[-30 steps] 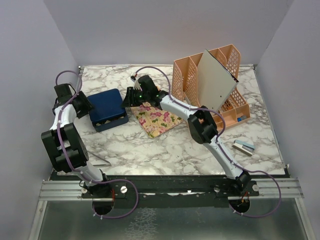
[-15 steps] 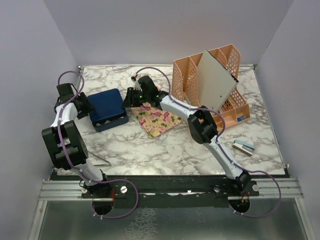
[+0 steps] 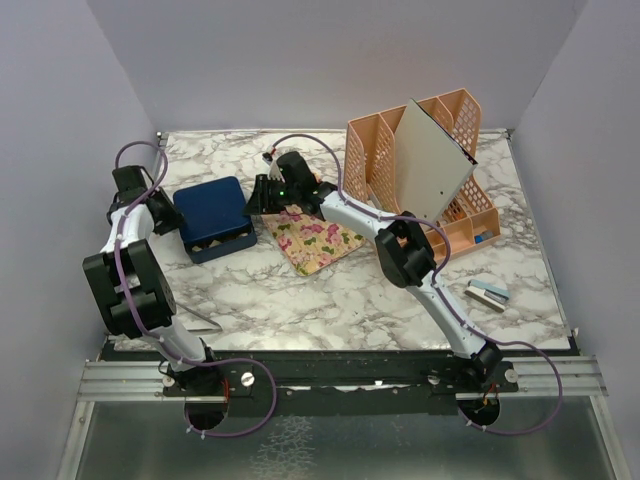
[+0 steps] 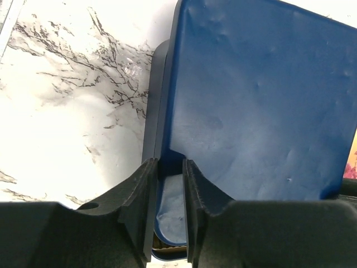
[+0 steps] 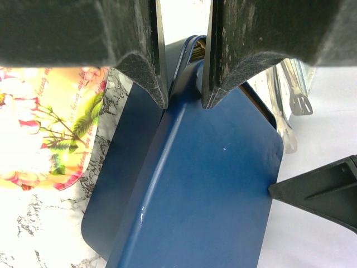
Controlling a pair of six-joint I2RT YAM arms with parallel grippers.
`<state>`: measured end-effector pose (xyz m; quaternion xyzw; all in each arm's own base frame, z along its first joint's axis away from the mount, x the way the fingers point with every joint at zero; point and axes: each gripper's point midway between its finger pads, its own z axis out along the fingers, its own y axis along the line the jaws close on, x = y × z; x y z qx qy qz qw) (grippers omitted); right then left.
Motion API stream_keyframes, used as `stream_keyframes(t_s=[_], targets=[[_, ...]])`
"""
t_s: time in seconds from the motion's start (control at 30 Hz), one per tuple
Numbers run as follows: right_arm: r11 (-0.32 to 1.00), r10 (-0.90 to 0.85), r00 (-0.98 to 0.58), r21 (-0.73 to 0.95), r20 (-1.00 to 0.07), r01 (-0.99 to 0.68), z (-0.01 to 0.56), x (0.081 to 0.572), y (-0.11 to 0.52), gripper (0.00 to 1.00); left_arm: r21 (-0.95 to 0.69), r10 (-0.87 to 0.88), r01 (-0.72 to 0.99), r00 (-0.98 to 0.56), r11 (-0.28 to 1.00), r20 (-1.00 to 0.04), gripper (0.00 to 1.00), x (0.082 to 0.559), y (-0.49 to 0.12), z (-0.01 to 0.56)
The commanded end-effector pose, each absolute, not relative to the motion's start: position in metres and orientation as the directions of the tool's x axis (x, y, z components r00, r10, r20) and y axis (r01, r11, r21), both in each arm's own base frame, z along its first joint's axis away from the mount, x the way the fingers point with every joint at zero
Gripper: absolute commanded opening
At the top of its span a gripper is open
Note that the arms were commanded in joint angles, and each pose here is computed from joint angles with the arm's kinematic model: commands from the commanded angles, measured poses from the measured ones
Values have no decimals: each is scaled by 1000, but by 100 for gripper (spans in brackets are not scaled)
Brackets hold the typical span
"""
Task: Pack the chocolate
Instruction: Adjust the packing box at the center of the board.
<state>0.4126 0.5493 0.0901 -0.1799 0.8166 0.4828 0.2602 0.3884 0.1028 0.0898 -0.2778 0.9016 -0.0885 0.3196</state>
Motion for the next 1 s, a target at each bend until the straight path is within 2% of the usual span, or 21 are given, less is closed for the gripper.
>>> stream_keyframes(t_s=[0.0, 0.13, 0.37, 0.6, 0.97], targets=[[440, -46, -785, 693, -618, -571, 108, 411, 550, 34, -362, -537, -396, -609, 843, -583, 28, 399, 98, 127], [428, -42, -772, 687, -634, -588, 121, 410, 549, 34, -391, -541, -374, -596, 841, -593, 28, 404, 90, 140], [406, -58, -779, 698, -625, -590, 122, 404, 549, 34, -432, -565, -369, -615, 823, -550, 29, 399, 79, 132], [400, -55, -766, 689, -641, -605, 134, 402, 547, 34, -419, -556, -368, -596, 830, -579, 31, 395, 81, 147], [395, -74, -764, 685, -641, -612, 136, 393, 544, 34, -436, -560, -357, -602, 826, -569, 32, 384, 72, 149]])
